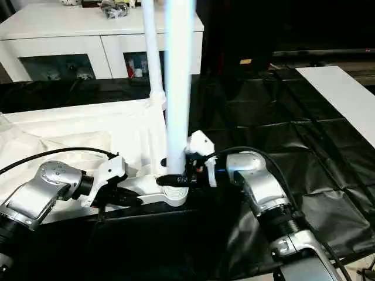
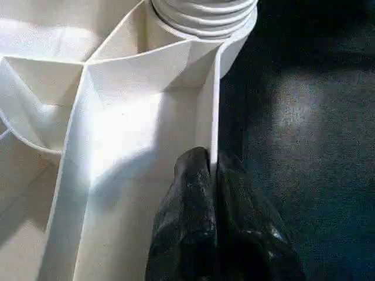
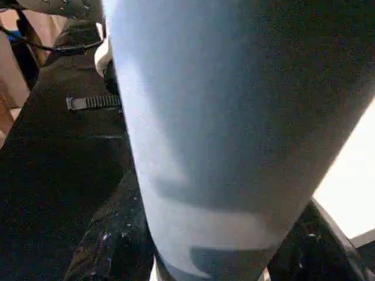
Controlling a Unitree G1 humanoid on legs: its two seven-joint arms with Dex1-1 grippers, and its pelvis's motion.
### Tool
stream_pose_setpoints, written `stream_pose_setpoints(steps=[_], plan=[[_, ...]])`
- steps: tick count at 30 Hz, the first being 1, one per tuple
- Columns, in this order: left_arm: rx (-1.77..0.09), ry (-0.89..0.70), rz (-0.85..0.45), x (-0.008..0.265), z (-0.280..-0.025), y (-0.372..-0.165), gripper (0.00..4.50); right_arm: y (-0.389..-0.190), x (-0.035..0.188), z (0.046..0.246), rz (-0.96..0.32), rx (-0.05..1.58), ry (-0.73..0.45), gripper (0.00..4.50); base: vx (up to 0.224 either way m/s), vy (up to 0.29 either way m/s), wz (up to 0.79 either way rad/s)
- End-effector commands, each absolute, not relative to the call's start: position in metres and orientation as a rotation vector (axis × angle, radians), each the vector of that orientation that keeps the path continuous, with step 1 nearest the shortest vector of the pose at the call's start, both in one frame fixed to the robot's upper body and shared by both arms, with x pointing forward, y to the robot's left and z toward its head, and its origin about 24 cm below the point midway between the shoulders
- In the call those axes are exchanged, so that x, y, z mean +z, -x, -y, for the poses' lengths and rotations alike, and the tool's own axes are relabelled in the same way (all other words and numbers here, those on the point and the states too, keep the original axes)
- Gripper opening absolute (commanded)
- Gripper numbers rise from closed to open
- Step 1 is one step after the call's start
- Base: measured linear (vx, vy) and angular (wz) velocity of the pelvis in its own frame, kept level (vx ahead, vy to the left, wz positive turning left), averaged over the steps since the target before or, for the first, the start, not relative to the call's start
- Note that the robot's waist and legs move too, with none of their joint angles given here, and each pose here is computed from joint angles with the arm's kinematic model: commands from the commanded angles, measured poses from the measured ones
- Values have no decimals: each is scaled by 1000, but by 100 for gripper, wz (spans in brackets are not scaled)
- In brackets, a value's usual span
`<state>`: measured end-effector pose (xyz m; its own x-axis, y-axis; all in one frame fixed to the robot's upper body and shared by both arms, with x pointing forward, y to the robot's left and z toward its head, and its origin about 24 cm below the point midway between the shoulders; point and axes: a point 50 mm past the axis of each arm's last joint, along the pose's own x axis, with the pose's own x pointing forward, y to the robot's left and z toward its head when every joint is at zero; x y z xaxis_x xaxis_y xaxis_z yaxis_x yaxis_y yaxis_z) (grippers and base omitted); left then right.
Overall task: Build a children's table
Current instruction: Rotate leg to tighten
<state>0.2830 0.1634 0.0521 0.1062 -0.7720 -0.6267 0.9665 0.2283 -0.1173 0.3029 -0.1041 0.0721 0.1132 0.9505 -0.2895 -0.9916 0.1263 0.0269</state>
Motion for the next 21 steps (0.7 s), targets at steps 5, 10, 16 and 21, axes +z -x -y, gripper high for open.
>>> stream_pose_setpoints(steps=[5,10,16,21], plan=[[-1285,-395,-614,72,-176,-293,0,-284,10,135,-625,1325,252,186,0,0,0],[-1128,-396,-630,63,-175,-303,0,-295,0,133,-629,1091,217,186,0,0,0],[-899,-348,-666,47,-154,-319,0,-318,-8,133,-639,729,185,186,-18,3,-1],[-803,-296,-642,38,-95,-333,0,-332,-15,122,-673,454,163,186,-23,7,-1]])
